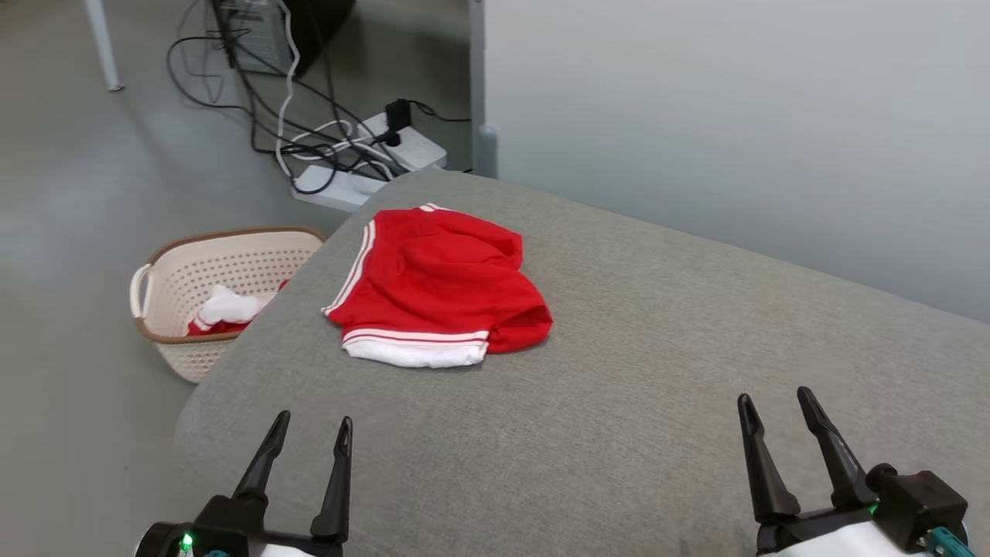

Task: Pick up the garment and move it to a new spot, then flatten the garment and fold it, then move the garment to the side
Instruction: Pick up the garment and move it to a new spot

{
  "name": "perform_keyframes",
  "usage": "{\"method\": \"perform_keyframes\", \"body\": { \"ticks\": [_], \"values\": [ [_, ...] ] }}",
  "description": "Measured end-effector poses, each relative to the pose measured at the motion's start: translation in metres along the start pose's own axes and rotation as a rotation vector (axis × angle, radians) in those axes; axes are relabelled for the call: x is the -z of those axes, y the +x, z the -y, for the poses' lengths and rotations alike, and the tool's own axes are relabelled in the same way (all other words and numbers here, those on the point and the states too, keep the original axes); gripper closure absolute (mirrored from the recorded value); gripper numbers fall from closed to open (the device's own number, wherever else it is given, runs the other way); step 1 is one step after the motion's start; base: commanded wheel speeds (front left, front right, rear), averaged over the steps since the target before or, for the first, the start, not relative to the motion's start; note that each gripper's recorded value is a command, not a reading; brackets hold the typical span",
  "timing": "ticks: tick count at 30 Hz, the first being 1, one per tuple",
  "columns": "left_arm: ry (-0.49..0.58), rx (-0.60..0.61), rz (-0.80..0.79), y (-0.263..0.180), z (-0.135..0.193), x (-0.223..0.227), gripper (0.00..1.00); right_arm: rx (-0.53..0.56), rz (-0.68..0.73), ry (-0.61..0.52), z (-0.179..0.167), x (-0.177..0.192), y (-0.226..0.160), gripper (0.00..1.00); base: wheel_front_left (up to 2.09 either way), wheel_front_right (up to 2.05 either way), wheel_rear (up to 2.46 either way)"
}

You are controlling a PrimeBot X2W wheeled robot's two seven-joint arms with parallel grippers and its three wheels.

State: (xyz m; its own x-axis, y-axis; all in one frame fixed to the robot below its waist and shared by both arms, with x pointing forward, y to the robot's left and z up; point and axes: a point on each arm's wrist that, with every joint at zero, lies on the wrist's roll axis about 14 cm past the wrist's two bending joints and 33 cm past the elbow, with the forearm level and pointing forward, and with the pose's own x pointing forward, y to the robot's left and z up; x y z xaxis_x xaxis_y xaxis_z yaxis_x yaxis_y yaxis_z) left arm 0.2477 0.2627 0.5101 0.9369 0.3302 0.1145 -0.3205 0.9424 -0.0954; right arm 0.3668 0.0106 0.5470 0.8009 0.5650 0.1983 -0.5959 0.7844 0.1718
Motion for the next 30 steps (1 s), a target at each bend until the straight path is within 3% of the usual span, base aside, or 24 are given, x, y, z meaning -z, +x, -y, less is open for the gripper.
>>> {"method": "perform_keyframes", "body": {
  "ticks": [12, 25, 30],
  "values": [
    [0.010, -0.088, -0.031, -0.011, -0.023, 0.006, 0.00, -0.103, -0.027, 0.026, -0.026, 0.013, 0.021, 0.00, 0.00, 0.00, 0.00],
    [-0.011, -0.068, -0.063, -0.011, -0.014, 0.017, 0.00, -0.077, -0.024, 0.021, -0.017, 0.011, 0.018, 0.00, 0.00, 0.00, 0.00],
    [-0.047, -0.033, -0.075, 0.016, -0.003, 0.014, 0.00, -0.049, -0.032, 0.015, -0.005, 0.014, 0.013, 0.00, 0.00, 0.00, 0.00]
  ]
}}
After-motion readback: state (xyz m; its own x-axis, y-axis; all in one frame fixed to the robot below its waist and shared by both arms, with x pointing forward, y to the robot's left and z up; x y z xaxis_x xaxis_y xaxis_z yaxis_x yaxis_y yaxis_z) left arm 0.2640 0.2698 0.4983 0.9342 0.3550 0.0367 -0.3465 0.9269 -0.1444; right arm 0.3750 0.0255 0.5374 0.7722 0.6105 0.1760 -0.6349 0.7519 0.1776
